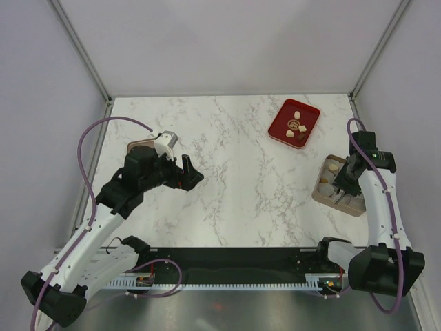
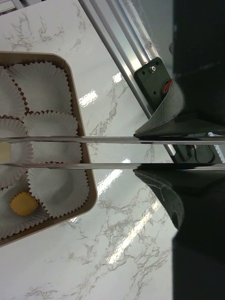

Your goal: Pack the chocolate

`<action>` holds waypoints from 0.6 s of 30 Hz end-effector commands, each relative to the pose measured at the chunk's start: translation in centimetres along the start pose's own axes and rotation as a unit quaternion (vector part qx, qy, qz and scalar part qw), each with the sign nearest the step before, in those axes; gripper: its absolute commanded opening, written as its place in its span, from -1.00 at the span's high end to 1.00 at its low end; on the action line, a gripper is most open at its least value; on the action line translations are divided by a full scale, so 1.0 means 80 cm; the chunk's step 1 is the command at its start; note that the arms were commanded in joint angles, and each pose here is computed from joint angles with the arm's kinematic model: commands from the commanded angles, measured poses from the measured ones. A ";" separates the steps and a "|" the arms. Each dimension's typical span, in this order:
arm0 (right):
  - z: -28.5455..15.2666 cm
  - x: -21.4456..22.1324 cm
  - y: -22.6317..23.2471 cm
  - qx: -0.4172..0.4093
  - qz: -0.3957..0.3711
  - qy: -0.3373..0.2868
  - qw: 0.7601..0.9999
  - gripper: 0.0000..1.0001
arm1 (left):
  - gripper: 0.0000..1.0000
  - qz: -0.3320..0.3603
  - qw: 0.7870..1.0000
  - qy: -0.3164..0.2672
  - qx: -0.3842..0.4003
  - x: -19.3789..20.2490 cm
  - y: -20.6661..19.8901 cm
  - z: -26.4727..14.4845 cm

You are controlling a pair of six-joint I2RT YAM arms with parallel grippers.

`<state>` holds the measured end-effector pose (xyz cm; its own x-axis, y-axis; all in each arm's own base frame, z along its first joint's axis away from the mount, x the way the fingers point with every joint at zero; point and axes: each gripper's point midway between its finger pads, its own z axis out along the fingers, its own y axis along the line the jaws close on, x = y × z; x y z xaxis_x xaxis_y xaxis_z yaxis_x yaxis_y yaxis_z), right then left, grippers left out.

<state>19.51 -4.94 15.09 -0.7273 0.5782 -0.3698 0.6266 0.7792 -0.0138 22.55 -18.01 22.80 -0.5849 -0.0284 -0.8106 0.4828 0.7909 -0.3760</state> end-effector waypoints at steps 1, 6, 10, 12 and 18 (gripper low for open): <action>-0.003 -0.003 -0.005 0.005 0.012 -0.017 1.000 0.26 | -0.98 0.012 1.000 -0.009 0.011 -0.009 -0.007 -0.003; -0.003 -0.002 -0.003 -0.001 0.012 -0.015 1.000 0.18 | -0.98 0.014 1.000 -0.012 0.010 -0.010 -0.007 -0.004; -0.008 -0.008 -0.002 -0.004 0.011 -0.023 1.000 0.08 | -0.98 0.014 1.000 -0.014 0.010 -0.011 -0.007 -0.004; -0.012 -0.012 -0.003 -0.003 0.011 -0.031 0.999 0.07 | -0.98 0.015 1.000 -0.015 0.011 -0.011 -0.008 -0.005; -0.028 -0.026 0.010 -0.031 0.013 -0.044 0.998 0.06 | -0.98 0.015 1.000 -0.015 0.010 -0.012 -0.007 -0.005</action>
<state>19.47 -4.90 15.35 -0.7225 0.5776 -0.3800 0.6260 0.7798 -0.0048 22.53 -18.02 22.81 -0.5846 -0.0283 -0.8108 0.4833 0.7906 -0.3760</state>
